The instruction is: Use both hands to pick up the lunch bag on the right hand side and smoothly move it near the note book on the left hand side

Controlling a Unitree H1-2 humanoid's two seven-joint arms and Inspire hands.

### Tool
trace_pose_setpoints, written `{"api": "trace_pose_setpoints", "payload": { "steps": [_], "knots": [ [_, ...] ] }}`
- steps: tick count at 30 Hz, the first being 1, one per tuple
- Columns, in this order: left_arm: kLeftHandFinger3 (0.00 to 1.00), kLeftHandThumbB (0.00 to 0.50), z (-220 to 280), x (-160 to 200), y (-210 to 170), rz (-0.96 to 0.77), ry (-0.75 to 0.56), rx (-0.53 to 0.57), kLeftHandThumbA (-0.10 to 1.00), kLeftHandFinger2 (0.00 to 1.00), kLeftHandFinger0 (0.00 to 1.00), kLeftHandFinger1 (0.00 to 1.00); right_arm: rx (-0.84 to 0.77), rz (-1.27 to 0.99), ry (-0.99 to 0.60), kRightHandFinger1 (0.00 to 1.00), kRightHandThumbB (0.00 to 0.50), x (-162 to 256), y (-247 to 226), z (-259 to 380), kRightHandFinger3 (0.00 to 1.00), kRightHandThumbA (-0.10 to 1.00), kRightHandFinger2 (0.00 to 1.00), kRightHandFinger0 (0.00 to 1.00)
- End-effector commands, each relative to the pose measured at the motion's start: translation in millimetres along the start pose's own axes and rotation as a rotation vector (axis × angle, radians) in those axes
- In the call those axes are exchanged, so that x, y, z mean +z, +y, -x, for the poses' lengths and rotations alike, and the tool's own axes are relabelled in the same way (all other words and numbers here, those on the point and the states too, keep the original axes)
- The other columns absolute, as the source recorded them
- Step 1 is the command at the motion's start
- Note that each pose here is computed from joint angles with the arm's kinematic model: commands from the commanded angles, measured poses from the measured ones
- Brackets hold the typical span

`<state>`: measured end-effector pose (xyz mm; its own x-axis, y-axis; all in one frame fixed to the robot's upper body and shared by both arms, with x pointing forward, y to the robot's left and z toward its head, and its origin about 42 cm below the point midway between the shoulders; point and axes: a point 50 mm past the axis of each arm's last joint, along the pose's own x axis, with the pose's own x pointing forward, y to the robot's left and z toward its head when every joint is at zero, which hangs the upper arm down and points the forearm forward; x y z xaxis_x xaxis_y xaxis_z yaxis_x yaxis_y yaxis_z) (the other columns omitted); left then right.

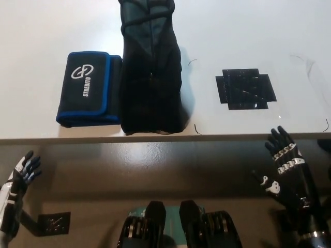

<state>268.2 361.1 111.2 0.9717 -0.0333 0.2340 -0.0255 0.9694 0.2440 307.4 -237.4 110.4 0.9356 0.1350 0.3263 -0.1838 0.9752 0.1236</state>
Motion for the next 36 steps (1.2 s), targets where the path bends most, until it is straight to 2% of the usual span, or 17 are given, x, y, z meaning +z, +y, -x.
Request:
{"api": "trace_pose_setpoints", "payload": {
  "steps": [1,4,7,12,18,22,26,36],
  "knots": [
    [1.00,0.267,-5.6,-4.9,-0.8,-0.055,-0.054,-0.002,1.00,1.00,1.00,1.00,-0.020,0.063,-0.055,1.00,0.221,-3.3,0.5,-5.9,1.00,1.00,1.00,1.00],
    [1.00,0.224,-7.7,-13.9,-3.0,-0.047,-0.024,-0.005,1.00,1.00,1.00,1.00,-0.029,0.076,-0.045,1.00,0.245,-10.5,-4.8,-6.0,1.00,1.00,1.00,1.00],
    [1.00,0.216,-6.0,-17.7,-5.5,-0.025,-0.012,-0.014,1.00,1.00,1.00,1.00,-0.021,0.088,-0.051,1.00,0.232,-11.1,-4.7,-7.5,1.00,1.00,1.00,1.00],
    [1.00,0.250,-6.5,-22.2,-11.9,0.000,0.004,-0.018,1.00,1.00,1.00,1.00,-0.008,0.091,-0.044,1.00,0.253,-13.8,-0.6,-10.7,1.00,1.00,1.00,1.00],
    [1.00,0.238,-5.2,-20.7,-14.8,0.007,0.008,-0.023,1.00,1.00,1.00,1.00,0.004,0.065,-0.001,1.00,0.274,-20.5,5.5,-8.2,1.00,1.00,1.00,1.00],
    [1.00,0.229,-6.6,-20.6,-15.1,0.002,0.008,-0.026,1.00,1.00,1.00,1.00,-0.002,0.055,0.017,1.00,0.253,-21.1,5.0,-9.4,1.00,1.00,1.00,1.00],
    [1.00,0.210,-7.2,-19.4,-14.2,-0.004,0.005,-0.026,1.00,1.00,1.00,1.00,0.002,0.063,0.011,1.00,0.264,-21.1,5.3,-10.5,1.00,1.00,1.00,1.00],
    [1.00,0.223,-14.5,-17.4,-10.4,-0.010,-0.009,-0.018,1.00,1.00,1.00,1.00,0.000,0.081,-0.006,1.00,0.240,-19.1,4.9,-17.7,1.00,1.00,1.00,1.00]
  ]
}}
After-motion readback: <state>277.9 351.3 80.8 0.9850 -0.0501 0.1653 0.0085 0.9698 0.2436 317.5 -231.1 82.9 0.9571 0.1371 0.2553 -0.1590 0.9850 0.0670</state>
